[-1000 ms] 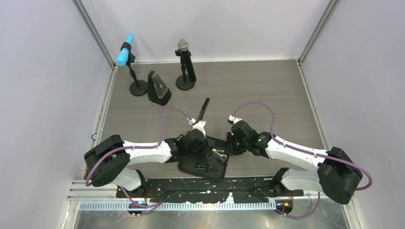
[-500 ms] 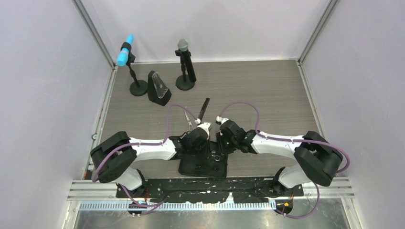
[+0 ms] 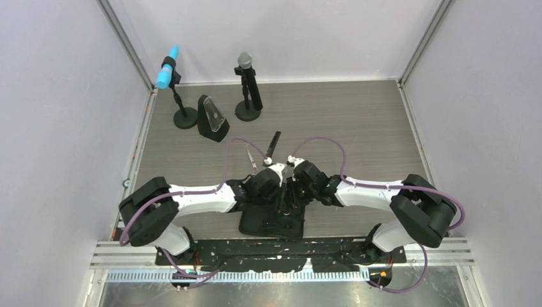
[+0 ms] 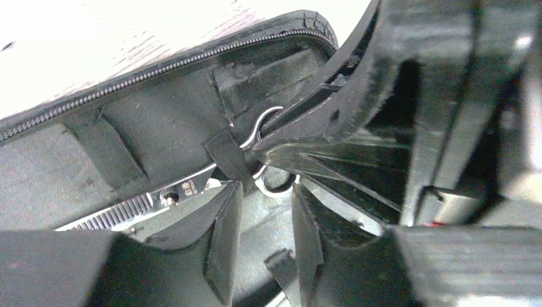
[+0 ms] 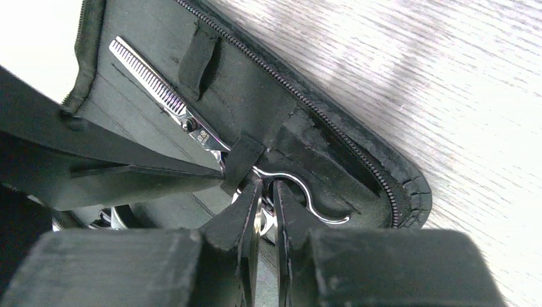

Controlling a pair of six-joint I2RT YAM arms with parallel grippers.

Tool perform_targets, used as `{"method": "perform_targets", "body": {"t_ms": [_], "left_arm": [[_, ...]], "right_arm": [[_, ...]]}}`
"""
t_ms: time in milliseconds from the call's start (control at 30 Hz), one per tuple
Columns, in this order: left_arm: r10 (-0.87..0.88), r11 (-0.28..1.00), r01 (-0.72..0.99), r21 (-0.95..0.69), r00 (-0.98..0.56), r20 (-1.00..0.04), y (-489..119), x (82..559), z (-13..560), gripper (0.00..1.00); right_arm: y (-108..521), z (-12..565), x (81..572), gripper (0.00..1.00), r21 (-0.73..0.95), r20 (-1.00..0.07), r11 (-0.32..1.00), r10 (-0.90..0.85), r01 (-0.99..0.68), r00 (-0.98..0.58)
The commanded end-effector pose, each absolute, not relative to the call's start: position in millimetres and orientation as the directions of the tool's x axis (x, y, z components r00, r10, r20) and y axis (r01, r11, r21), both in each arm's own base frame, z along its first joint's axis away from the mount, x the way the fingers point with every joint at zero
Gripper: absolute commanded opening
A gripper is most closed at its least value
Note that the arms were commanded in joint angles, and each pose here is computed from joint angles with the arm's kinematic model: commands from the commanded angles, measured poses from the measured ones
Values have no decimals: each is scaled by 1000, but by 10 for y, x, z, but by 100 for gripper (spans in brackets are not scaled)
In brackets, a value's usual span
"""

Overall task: Sort the hair-cutting tools
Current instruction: Place the scissors in the hairdressing tool bag.

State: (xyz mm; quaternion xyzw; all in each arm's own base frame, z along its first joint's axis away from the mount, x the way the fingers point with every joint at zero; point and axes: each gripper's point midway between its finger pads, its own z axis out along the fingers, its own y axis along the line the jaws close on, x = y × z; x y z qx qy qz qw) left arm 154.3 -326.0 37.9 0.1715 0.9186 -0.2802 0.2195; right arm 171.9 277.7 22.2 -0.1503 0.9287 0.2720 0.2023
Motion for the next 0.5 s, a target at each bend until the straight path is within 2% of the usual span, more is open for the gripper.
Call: {"method": "perform_targets", "body": {"t_ms": [0, 133, 367, 467], "left_arm": [[99, 768, 441, -465, -799, -594, -3313, 1686, 911, 40], [59, 861, 349, -371, -792, -608, -2870, 1794, 997, 51], [-10, 958, 143, -248, -850, -527, -1987, 1911, 910, 57], [10, 970, 125, -207, -876, -483, -1850, 1950, 830, 58]], "right_arm": [[2808, 271, 1564, 18, 451, -447, 781, -220, -431, -867], [2781, 476, 1608, 23, 426, -493, 773, -236, -469, -837], [2566, 773, 1703, 38, 361, -564, 821, -186, -443, -805], [2431, 757, 1627, 44, 356, -540, 845, -163, -399, -826]]}}
